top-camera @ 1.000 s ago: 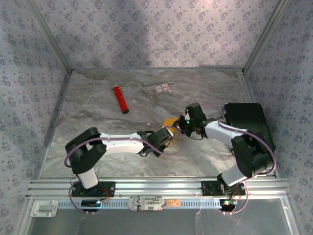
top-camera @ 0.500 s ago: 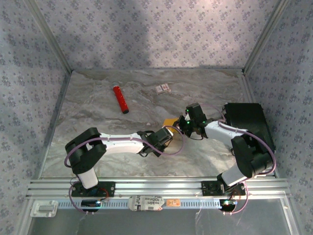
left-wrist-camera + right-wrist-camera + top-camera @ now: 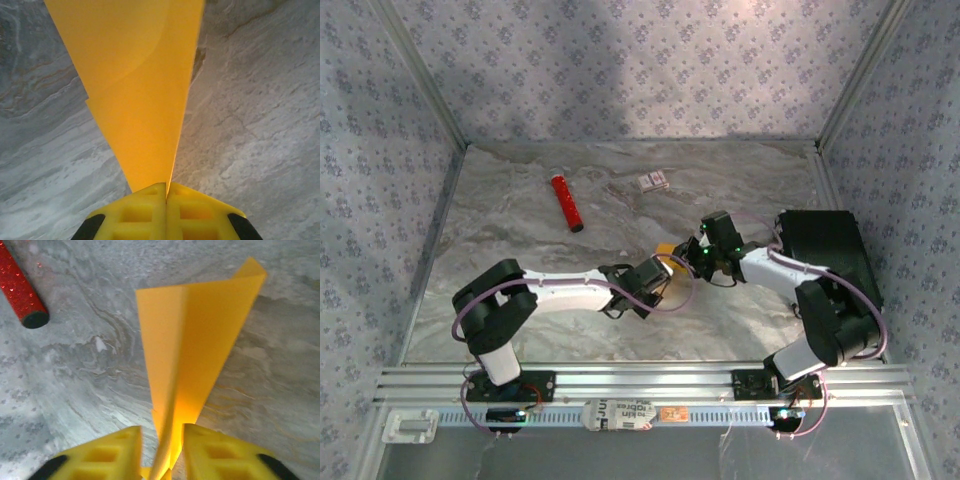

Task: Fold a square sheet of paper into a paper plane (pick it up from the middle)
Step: Fold the wing for the fifth time at the center of the table.

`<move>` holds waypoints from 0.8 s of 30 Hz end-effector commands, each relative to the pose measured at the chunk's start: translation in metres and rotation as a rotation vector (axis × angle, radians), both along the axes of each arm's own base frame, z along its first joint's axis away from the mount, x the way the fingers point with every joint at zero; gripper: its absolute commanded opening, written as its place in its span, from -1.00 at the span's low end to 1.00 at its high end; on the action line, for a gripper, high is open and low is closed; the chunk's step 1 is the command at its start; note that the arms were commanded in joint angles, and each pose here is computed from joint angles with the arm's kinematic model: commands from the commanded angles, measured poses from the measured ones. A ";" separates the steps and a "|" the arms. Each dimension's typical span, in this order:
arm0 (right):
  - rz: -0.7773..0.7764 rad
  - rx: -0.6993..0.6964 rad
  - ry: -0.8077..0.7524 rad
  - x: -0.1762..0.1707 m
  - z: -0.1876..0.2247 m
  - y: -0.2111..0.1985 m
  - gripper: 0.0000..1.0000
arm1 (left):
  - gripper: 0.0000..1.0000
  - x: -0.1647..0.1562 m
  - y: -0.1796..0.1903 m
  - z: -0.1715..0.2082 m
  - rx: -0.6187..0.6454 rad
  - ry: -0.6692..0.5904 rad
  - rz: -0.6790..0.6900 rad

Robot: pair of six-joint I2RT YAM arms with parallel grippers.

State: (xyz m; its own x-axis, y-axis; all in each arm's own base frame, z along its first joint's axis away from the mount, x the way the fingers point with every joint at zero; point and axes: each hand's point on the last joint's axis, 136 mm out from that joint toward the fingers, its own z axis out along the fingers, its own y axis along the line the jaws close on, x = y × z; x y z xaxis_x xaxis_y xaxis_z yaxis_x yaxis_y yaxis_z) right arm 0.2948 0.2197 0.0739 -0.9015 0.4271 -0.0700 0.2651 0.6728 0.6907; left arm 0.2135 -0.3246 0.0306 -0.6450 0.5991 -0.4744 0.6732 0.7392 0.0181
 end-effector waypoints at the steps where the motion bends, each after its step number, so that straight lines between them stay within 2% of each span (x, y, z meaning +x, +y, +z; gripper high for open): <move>1: -0.027 -0.109 -0.031 -0.003 0.009 -0.025 -0.17 | -1.00 -0.005 -0.008 0.009 -0.151 0.105 0.007; 5: -0.053 -0.119 -0.068 -0.006 0.018 -0.038 -0.07 | -1.00 -0.007 -0.014 0.013 -0.297 0.223 0.013; 10: -0.063 -0.109 -0.085 -0.011 0.020 -0.044 -0.06 | -1.00 -0.010 -0.021 0.014 -0.388 0.330 -0.004; 18: -0.027 -0.066 -0.117 -0.012 0.021 -0.034 -0.09 | -1.00 -0.012 -0.026 0.005 -0.451 0.446 0.008; 24: 0.005 -0.067 -0.163 -0.014 0.022 -0.026 -0.19 | -1.00 -0.013 -0.028 -0.001 -0.485 0.495 0.026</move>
